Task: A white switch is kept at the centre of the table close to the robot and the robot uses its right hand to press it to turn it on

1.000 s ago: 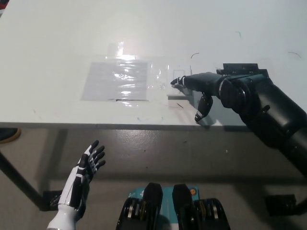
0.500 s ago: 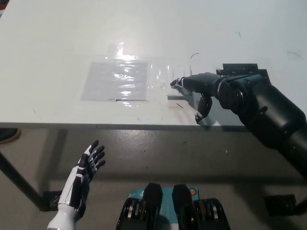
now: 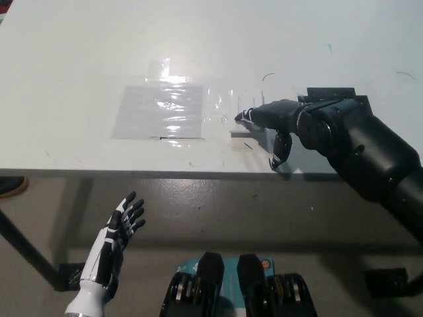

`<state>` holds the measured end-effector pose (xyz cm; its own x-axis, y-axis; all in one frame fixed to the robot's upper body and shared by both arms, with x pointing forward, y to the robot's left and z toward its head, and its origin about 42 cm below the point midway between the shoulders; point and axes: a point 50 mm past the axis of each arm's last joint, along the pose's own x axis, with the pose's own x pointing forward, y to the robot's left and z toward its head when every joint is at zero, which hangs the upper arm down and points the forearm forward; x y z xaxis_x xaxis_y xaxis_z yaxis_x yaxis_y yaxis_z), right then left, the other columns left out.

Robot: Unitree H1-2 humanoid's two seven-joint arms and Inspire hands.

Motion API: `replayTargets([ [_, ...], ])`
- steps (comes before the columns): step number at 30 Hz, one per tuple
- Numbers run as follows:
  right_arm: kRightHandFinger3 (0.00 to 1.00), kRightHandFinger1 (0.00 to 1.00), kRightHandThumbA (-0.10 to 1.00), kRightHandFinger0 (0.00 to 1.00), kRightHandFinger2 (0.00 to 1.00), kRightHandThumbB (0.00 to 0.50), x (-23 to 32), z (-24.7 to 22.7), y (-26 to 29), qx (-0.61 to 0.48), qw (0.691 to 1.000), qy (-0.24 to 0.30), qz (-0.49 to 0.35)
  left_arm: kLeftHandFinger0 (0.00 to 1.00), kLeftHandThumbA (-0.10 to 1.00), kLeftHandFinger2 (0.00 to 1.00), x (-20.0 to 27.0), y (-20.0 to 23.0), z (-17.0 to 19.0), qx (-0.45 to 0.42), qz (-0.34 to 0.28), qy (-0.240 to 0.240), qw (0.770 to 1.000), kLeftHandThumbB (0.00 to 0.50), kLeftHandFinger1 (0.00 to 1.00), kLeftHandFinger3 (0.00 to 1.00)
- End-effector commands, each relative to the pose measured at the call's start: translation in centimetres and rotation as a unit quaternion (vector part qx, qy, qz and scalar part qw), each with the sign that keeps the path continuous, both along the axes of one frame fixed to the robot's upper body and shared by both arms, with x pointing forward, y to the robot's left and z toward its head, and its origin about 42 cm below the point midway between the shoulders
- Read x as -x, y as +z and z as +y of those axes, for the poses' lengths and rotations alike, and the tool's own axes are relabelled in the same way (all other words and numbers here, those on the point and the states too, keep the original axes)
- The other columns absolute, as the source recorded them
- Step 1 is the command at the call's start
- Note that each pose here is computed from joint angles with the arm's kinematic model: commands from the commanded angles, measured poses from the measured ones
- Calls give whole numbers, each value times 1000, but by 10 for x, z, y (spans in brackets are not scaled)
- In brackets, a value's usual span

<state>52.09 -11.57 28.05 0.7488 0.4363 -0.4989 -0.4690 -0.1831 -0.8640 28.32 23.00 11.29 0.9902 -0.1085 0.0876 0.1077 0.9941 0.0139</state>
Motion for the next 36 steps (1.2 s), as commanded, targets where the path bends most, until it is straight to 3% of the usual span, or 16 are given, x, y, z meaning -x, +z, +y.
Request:
replayTargets([
  [1,1000,1000,1000,1000,1000,286,-4,5,68,-56,998,17,-36,1000,1000,1000,-2,15,-2,1,-34,-6,999,33,1000,1000],
  [7,1000,1000,1000,1000,1000,266,11,-30,174,-199,975,33,-95,1000,1000,1000,-2,15,1,-4,-32,-5,999,54,1000,1000],
  [10,1000,1000,1000,1000,1000,319,28,-54,213,-255,958,50,-118,1000,1000,1000,-3,13,2,5,-30,-5,1000,70,1000,1000],
  [13,1000,1000,1000,1000,1000,328,50,-74,228,-268,952,64,-136,1000,1000,1000,-2,12,2,0,-34,-5,999,45,1000,1000],
  [16,1000,1000,1000,1000,1000,286,90,-97,230,-287,940,89,-159,1000,991,1000,-3,11,0,13,-33,-4,999,39,1000,1000],
  [19,1000,1000,1000,1000,1000,261,129,-116,216,-325,927,107,-154,1000,992,1000,-4,11,1,9,-35,-6,999,26,1000,1000],
  [24,1000,1000,1000,1000,1000,292,190,-142,167,-426,890,103,-123,1000,1000,1000,-4,12,1,4,-31,-7,999,29,1000,1000],
  [27,1000,1000,1000,1000,1000,230,220,-151,120,-481,862,106,-121,1000,1000,1000,-5,12,-2,8,-29,-9,1000,30,1000,1000],
  [29,1000,1000,1000,1000,1000,222,229,-151,91,-507,851,88,-107,1000,1000,1000,-2,10,-2,8,-27,-11,1000,28,1000,1000],
  [30,1000,1000,1000,1000,1000,200,229,-150,65,-542,833,65,-92,1000,1000,1000,-3,11,-2,8,-29,-8,1000,32,1000,1000],
  [32,1000,1000,1000,1000,1000,207,235,-151,34,-586,807,28,-69,1000,1000,1000,1,10,-3,10,-25,-9,1000,35,1000,1000],
  [36,1000,1000,892,1000,1000,147,232,-142,-29,-685,724,-59,-55,1000,1000,1000,-4,15,-4,9,-32,-13,999,32,1000,1000],
])
